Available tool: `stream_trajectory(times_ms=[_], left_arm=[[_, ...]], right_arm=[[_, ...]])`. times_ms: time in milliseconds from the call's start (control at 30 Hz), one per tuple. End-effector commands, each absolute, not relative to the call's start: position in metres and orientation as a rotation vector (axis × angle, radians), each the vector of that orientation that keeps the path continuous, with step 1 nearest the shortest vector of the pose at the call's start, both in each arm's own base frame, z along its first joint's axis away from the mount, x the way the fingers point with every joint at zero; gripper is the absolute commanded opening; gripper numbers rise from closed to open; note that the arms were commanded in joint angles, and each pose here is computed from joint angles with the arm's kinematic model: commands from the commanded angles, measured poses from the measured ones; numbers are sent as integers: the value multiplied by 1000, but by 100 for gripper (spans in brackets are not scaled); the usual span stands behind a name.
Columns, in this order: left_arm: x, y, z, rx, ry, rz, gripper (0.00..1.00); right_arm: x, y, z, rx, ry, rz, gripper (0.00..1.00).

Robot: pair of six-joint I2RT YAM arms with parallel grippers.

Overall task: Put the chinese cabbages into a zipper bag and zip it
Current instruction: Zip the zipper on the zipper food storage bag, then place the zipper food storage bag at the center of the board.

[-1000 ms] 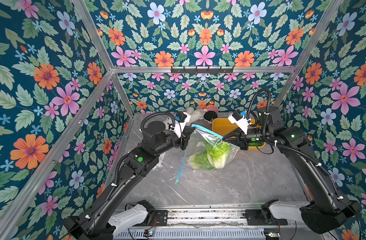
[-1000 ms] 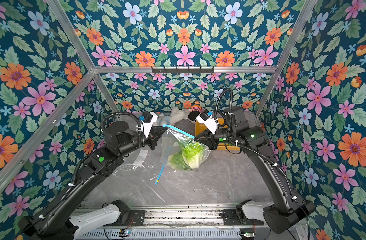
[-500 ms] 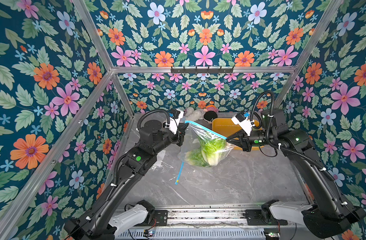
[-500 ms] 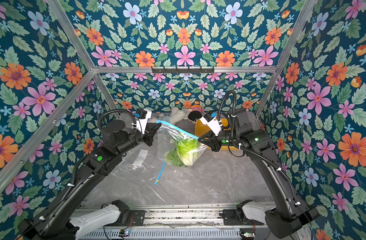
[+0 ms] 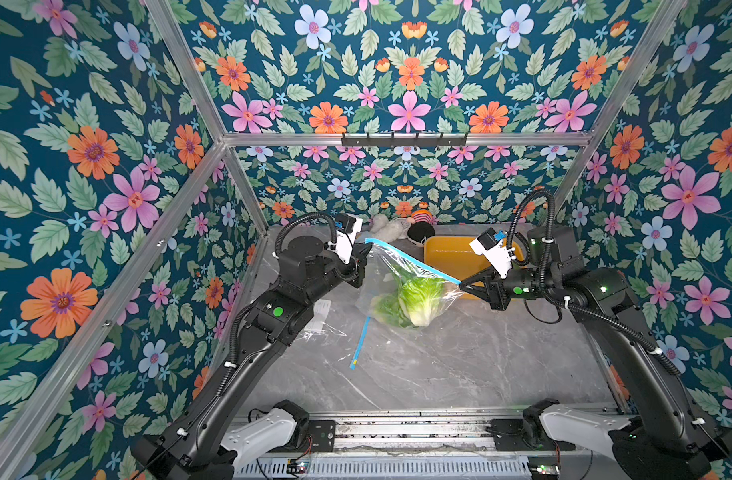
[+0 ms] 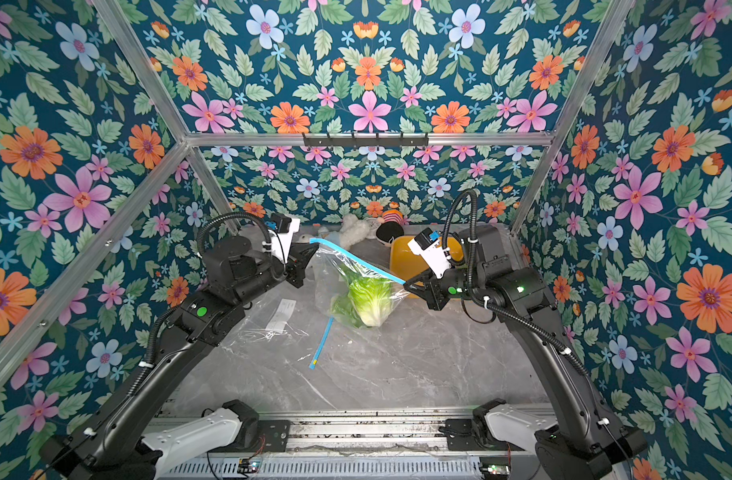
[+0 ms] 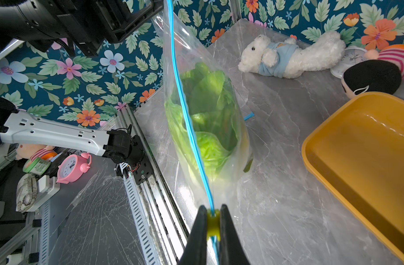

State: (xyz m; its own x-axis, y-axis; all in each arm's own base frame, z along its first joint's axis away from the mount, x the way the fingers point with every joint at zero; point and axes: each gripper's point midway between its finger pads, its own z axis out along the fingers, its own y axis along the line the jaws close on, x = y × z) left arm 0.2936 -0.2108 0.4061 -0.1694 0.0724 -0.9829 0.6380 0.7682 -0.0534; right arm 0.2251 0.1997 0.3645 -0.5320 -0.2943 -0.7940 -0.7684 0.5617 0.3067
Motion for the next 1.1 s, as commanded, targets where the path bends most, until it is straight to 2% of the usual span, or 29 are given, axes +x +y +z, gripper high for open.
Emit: stream_trajectory(times_ms=[0, 67, 200, 367, 600, 933, 967, 1033, 1067], left_arm=[[298, -199, 423, 492, 1657, -512, 0], [298, -197, 429, 475, 1665, -520, 0], [300, -204, 440, 470, 1682, -565, 0], [309, -240, 417, 531, 1750, -718, 0], [319, -314, 342, 613, 1884, -876, 0], [293, -415, 271, 759, 1984, -1086, 0], [290, -421, 267, 773, 1991, -1091, 3], [288, -424, 263, 783, 2003, -1091, 24], [287, -423, 263, 785, 2001, -1090, 31]], right_arm=[[216, 190, 355, -775, 2191, 855, 0], [211, 193, 355, -752, 2215, 912, 0], [190, 221, 357, -749, 2223, 1219, 0], [179, 242, 331, -662, 2284, 1402, 0], [179, 217, 260, -271, 2504, 1316, 0], [148, 165, 187, 157, 2749, 1035, 3], [146, 163, 183, 182, 2753, 1027, 4], [143, 155, 175, 253, 2755, 988, 5], [143, 154, 173, 270, 2753, 985, 5]])
